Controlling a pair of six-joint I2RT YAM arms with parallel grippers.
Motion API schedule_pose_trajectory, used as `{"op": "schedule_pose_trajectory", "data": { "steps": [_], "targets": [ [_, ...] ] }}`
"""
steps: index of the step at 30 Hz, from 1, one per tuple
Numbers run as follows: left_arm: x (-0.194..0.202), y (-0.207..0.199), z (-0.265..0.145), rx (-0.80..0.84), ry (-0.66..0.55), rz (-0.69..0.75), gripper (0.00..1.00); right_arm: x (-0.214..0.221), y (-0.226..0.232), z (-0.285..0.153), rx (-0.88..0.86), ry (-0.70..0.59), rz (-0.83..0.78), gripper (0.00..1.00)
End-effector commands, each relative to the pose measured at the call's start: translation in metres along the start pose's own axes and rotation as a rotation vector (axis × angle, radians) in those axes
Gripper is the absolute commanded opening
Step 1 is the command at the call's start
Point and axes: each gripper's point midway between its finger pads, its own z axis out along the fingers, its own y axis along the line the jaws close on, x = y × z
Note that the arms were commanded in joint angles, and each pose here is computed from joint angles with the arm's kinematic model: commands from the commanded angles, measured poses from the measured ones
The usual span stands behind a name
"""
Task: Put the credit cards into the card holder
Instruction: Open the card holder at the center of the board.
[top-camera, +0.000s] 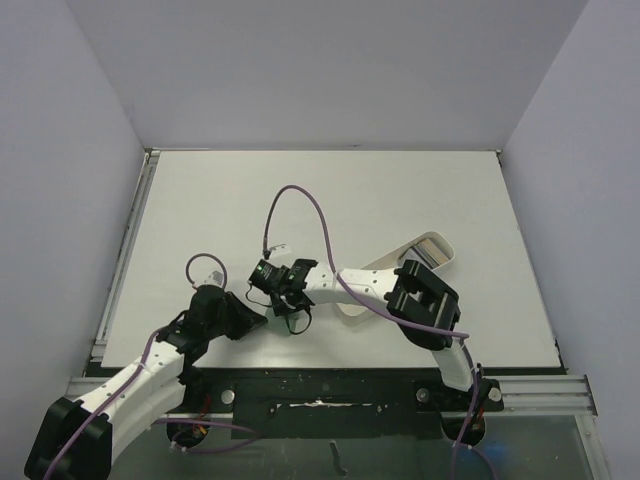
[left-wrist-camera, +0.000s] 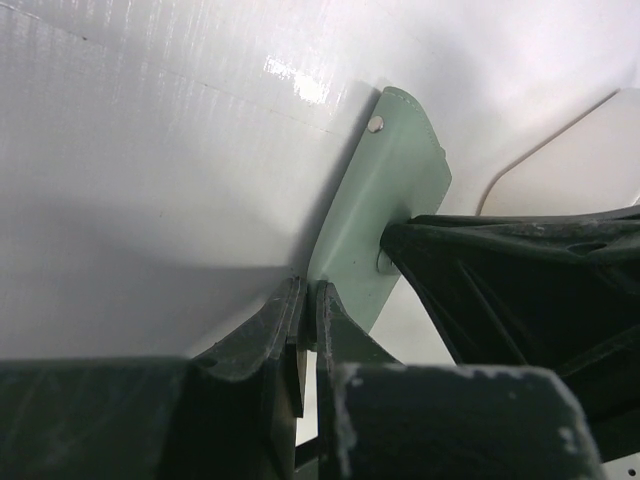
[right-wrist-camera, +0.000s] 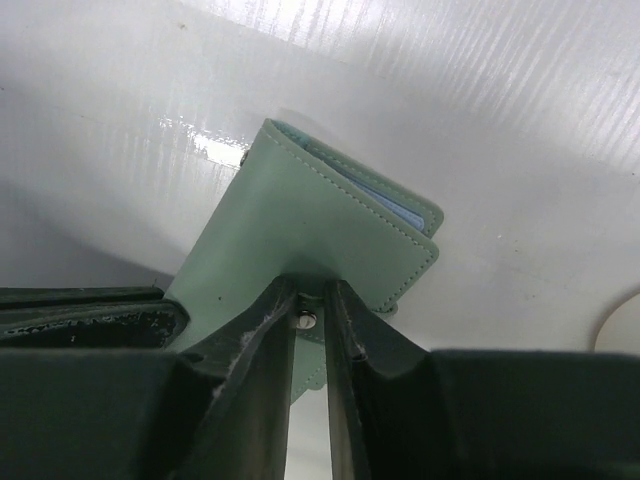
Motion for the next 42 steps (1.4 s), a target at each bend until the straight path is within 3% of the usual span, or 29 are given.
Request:
{"op": "schedule_pose_trajectory", "data": {
  "steps": [1, 4, 19, 32, 39, 42],
  "targets": [
    [-0.018, -0.021, -0.003, 0.036, -0.062, 0.024, 0.0, 0.012, -0.017, -0.009, 0.084, 0.021, -0.041, 0.12],
    [-0.017, -0.02, -0.002, 0.031, -0.057, 0.022, 0.0, 0.009, -0.016, -0.012, 0.076, 0.009, -0.045, 0.0],
    [-0.018, -0.013, -0.004, 0.004, -0.072, -0.006, 0.0, -0.001, -0.053, -0.035, 0.136, -0.074, 0.004, 0.0],
    [-0.019, -0.003, -0.003, -0.034, -0.086, -0.003, 0.0, -0.029, -0.036, -0.067, -0.003, -0.237, -0.018, 0.0],
    [-0.015, -0.018, -0.002, 0.038, -0.055, 0.002, 0.0, -0.036, -0.035, -0.081, -0.053, -0.285, 0.008, 0.0],
    [-0.018, -0.029, -0.006, 0.041, -0.041, 0.033, 0.28, -0.041, -0.036, -0.089, -0.074, -0.309, 0.01, 0.0]
  ]
}}
